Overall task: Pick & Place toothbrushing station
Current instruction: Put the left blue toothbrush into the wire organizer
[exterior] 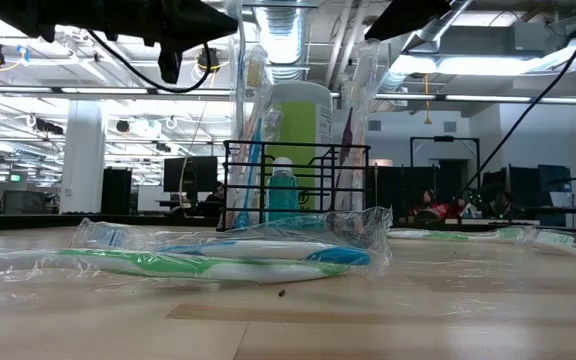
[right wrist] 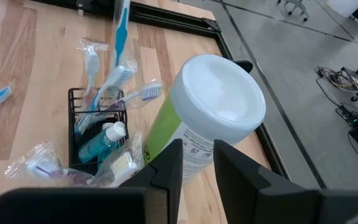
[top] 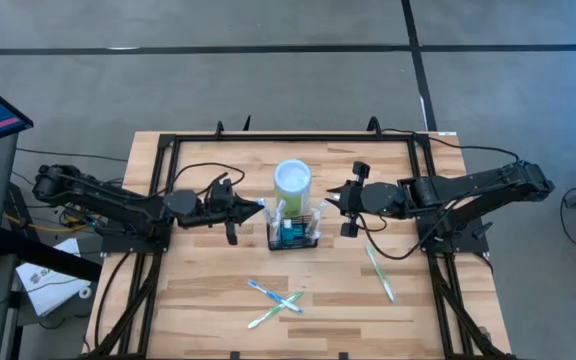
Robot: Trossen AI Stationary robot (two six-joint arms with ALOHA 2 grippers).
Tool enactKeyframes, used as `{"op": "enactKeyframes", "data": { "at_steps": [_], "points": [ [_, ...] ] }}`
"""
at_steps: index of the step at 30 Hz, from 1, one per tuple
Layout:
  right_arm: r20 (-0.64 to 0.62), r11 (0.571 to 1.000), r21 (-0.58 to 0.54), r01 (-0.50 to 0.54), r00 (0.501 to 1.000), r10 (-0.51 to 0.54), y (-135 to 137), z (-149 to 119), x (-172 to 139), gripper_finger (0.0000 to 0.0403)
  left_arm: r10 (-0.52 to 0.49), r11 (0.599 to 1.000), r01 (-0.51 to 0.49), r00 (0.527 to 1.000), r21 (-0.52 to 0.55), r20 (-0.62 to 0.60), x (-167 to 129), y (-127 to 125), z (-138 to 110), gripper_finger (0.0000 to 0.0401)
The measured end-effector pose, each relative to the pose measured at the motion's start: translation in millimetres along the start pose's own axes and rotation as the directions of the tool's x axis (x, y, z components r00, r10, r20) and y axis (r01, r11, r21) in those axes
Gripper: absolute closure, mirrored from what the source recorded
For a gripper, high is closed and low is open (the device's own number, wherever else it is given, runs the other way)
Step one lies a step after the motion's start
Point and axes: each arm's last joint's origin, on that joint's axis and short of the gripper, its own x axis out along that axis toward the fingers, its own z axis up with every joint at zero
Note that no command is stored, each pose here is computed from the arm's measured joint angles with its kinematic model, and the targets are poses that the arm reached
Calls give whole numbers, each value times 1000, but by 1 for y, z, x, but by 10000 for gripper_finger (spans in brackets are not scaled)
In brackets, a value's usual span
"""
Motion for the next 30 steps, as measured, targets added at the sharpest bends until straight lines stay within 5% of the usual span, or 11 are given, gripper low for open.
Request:
{"op": "enactKeyframes", "data": {
  "at_steps": [6, 30],
  "points": [
    [0, 1000, 0, 0, 1000, 0, 0, 0, 0, 321, -58, 998, 58, 998, 12, 6, 2, -6, 7, 401],
    [-7, 1000, 10, 16, 1000, -16, -4, -1, 2, 321, 57, 988, -51, 998, 146, -40, 9, 3, 2, 401]
  ]
}}
